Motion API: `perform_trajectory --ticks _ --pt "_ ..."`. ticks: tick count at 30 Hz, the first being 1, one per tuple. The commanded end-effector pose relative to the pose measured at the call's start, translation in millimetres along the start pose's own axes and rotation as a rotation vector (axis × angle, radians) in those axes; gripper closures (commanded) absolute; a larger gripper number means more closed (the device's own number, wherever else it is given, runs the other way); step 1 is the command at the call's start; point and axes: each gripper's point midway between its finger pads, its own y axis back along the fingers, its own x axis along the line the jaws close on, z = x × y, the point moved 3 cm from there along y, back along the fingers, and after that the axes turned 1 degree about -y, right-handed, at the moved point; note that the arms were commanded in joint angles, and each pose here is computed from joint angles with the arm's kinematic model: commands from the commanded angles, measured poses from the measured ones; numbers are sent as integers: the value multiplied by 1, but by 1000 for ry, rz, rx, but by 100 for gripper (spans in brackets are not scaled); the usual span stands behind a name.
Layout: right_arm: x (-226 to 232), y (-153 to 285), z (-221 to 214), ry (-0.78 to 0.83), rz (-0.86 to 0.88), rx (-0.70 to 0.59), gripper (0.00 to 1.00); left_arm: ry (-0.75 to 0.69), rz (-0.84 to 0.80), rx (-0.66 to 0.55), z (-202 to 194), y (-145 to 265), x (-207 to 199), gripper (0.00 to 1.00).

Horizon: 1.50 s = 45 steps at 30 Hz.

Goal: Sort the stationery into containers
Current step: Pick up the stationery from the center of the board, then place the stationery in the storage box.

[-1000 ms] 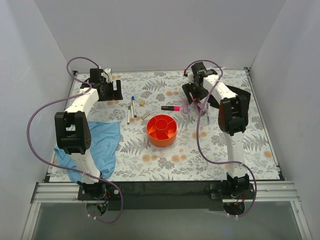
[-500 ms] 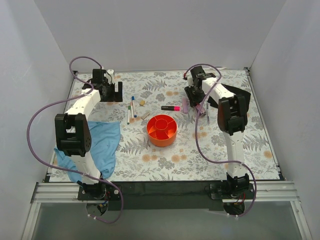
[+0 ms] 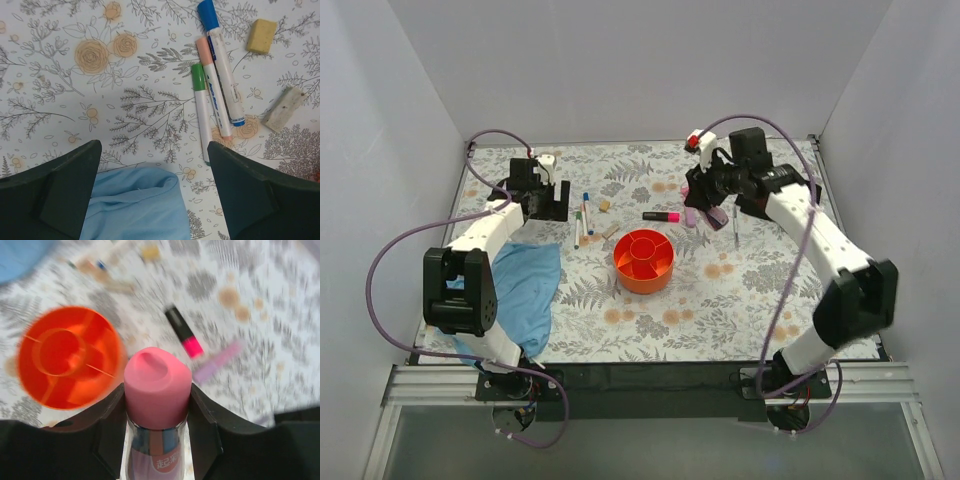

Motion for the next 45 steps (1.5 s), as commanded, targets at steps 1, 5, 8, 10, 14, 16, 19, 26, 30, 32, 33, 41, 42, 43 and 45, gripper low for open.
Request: perform_trajectory --ticks 1,5,8,10,14,16,19,26,30,32,33,41,42,43,45 --pt "70 30 37 310 232 -423 99 29 67 -171 32 27 9 11" --pt "118 61 83 506 182 -802 99 60 52 -197 30 34 6 11" --pt "144 58 108 484 223 -886 99 67 59 -208 32 39 10 11" --pt "153 57 119 448 257 -913 99 78 42 -205 33 40 11 11" --pt "160 58 131 346 299 -984 99 90 65 -205 34 43 20 12" --pt "165 55 130 320 316 -987 99 75 71 -209 34 46 21 12" --pt "166 49 124 213 336 -971 99 53 75 -211 33 49 22 12" --pt "160 28 120 -3 341 -966 99 61 114 -206 30 50 32 12" --pt "166 21 114 -16 330 -971 99 59 114 -206 31 49 32 12" --pt "164 15 108 -22 316 -962 99 60 115 -214 34 50 32 12" --pt "163 14 106 -25 310 -959 99 60 115 -220 37 52 32 12" --pt "156 -5 84 -7 258 -914 99 62 115 -208 27 53 32 12" --pt "156 -10 77 -2 255 -898 99 65 113 -207 25 53 32 12" --pt "155 -16 72 6 255 -879 99 70 111 -205 23 53 31 12" --pt "154 -24 62 0 251 -853 99 72 106 -206 21 53 30 12"
